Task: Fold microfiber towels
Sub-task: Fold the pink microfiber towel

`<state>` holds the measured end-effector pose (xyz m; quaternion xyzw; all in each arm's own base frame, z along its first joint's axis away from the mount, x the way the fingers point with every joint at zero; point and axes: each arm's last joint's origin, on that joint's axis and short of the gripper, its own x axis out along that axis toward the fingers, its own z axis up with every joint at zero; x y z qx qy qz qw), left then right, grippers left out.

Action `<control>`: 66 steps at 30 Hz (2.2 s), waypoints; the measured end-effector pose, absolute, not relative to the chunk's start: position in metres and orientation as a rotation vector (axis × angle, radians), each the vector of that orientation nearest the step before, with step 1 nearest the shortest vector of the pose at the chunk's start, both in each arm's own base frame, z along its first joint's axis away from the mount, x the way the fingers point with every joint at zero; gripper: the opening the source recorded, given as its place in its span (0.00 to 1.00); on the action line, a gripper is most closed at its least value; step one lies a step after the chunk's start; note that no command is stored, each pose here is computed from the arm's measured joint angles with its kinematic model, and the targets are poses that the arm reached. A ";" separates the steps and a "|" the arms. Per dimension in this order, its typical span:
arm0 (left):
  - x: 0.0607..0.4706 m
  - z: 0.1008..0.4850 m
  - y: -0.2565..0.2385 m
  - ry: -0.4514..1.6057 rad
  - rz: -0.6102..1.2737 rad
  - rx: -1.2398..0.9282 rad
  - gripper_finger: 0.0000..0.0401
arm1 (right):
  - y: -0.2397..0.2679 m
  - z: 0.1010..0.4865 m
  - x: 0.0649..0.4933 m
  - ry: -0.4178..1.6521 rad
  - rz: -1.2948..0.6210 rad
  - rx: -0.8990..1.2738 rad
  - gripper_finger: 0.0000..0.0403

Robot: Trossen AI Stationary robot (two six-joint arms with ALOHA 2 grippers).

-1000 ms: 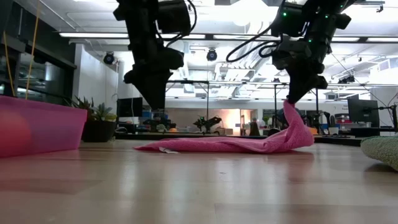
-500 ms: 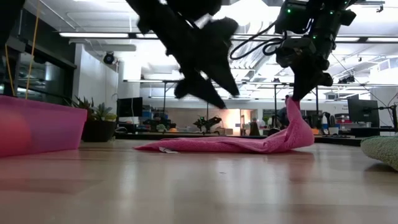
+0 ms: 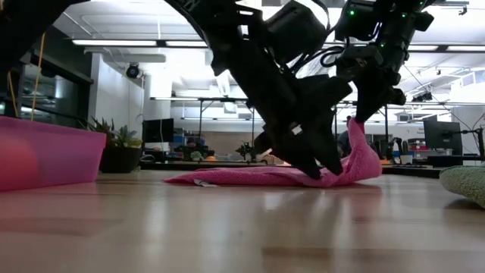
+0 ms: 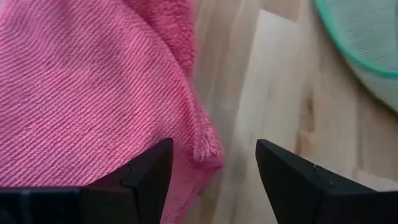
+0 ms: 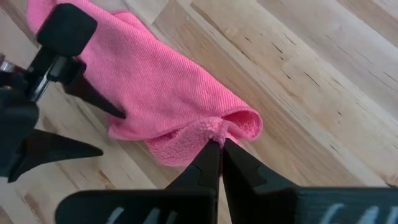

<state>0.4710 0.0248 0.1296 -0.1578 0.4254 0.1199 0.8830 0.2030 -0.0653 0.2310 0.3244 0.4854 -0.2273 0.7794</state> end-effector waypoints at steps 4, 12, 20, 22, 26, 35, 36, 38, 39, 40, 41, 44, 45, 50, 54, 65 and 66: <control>0.472 0.131 0.025 0.875 0.245 -0.289 0.52 | -0.066 0.231 0.203 1.045 -0.499 0.695 0.00; 0.473 0.131 0.021 0.875 0.196 -0.251 0.19 | -0.066 0.231 0.204 1.039 -0.504 0.689 0.00; 0.471 0.134 0.020 0.887 0.184 -0.274 0.02 | -0.066 0.232 0.205 1.025 -0.500 0.686 0.00; 0.469 0.141 0.023 0.888 0.177 -0.284 0.01 | -0.066 0.232 0.205 1.024 -0.499 0.685 0.00; 0.461 0.161 0.032 0.897 0.177 -0.263 0.00 | -0.067 0.233 0.206 1.008 -0.494 0.680 0.00; 0.441 0.209 0.057 0.877 0.197 -0.182 0.00 | -0.067 0.238 0.207 0.965 -0.471 0.656 0.00; 0.438 0.211 0.059 0.884 0.203 -0.171 0.00 | -0.067 0.238 0.207 0.963 -0.471 0.656 0.00; 0.432 0.215 0.062 0.921 0.224 -0.134 0.00 | -0.067 0.239 0.207 0.958 -0.462 0.663 0.00; 0.429 0.216 0.063 0.943 0.231 -0.113 0.00 | -0.066 0.239 0.207 0.955 -0.452 0.668 0.00; 0.426 0.217 0.065 0.966 0.244 -0.090 0.00 | -0.066 0.240 0.207 0.950 -0.436 0.674 0.00; 0.423 0.216 0.067 0.993 0.257 -0.071 0.00 | -0.066 0.240 0.208 0.947 -0.421 0.682 0.00; 0.417 0.214 0.072 1.057 0.285 -0.030 0.00 | -0.066 0.241 0.210 0.931 -0.389 0.699 0.00; 0.416 0.213 0.074 1.076 0.294 -0.019 0.00 | -0.065 0.241 0.210 0.928 -0.380 0.704 0.00; 0.408 0.194 0.080 1.143 0.323 -0.017 0.00 | -0.064 0.242 0.211 0.924 -0.363 0.761 0.00; 0.396 0.172 0.083 1.195 0.344 -0.073 0.00 | -0.059 0.242 0.212 0.928 -0.343 0.761 0.00; 0.381 0.158 0.105 1.222 0.468 -0.099 0.00 | -0.053 0.250 0.226 0.781 -0.349 0.765 0.00; 0.379 0.162 0.107 1.215 0.470 -0.100 0.00 | -0.054 0.251 0.226 0.777 -0.349 0.766 0.00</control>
